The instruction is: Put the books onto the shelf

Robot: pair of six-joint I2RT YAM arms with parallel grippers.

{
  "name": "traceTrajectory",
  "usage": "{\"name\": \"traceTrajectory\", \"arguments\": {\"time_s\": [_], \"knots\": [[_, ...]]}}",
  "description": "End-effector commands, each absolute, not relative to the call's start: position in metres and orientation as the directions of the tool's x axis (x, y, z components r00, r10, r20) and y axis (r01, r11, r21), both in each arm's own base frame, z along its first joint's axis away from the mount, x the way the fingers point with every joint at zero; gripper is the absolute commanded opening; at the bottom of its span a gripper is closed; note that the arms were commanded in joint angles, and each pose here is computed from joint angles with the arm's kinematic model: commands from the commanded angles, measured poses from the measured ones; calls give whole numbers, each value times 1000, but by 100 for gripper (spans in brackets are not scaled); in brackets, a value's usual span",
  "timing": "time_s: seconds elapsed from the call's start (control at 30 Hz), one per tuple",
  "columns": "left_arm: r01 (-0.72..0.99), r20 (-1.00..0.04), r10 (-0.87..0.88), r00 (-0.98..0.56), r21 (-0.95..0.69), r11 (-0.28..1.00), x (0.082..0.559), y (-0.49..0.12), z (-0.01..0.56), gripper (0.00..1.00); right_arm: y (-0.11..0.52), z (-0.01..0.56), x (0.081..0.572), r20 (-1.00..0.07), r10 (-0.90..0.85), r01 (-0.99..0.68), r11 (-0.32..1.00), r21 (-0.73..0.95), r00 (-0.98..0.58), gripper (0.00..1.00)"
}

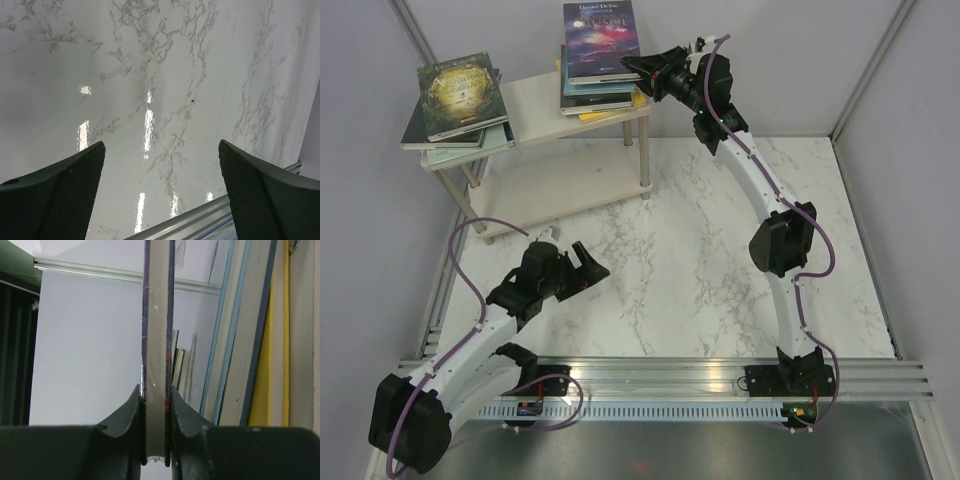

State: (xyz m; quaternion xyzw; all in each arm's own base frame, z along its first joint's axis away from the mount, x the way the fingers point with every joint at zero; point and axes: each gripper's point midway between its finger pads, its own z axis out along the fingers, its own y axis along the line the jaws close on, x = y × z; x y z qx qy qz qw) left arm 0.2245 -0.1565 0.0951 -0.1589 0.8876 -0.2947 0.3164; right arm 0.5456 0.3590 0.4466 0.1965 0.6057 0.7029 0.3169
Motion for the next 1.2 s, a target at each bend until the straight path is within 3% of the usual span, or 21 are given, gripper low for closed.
{"name": "traceTrajectory", "arguments": {"time_s": [0.0, 0.13, 0.2, 0.87, 1.07, 1.17], "knots": [[-73, -484, -478, -733, -643, 762, 231, -159, 100, 95, 349, 548, 493, -224, 684, -473, -199, 858, -694, 28], [-71, -486, -476, -733, -642, 764, 231, -159, 101, 95, 350, 546, 493, -238, 692, -479, -176, 860, -681, 59], [-70, -486, -476, -733, -642, 764, 231, -159, 101, 95, 347, 543, 496, -246, 705, -482, -154, 862, -665, 83], [-61, -495, -478, -726, -646, 761, 230, -158, 106, 95, 286, 495, 507, -288, 700, -413, -10, 911, -653, 84], [-40, -519, -465, -717, -636, 771, 228, -155, 116, 95, 242, 490, 468, -335, 717, -501, -23, 865, -612, 85], [-3, -552, -449, -703, -628, 778, 227, -154, 136, 94, 227, 493, 426, -409, 714, -581, 4, 814, -568, 87]]}}
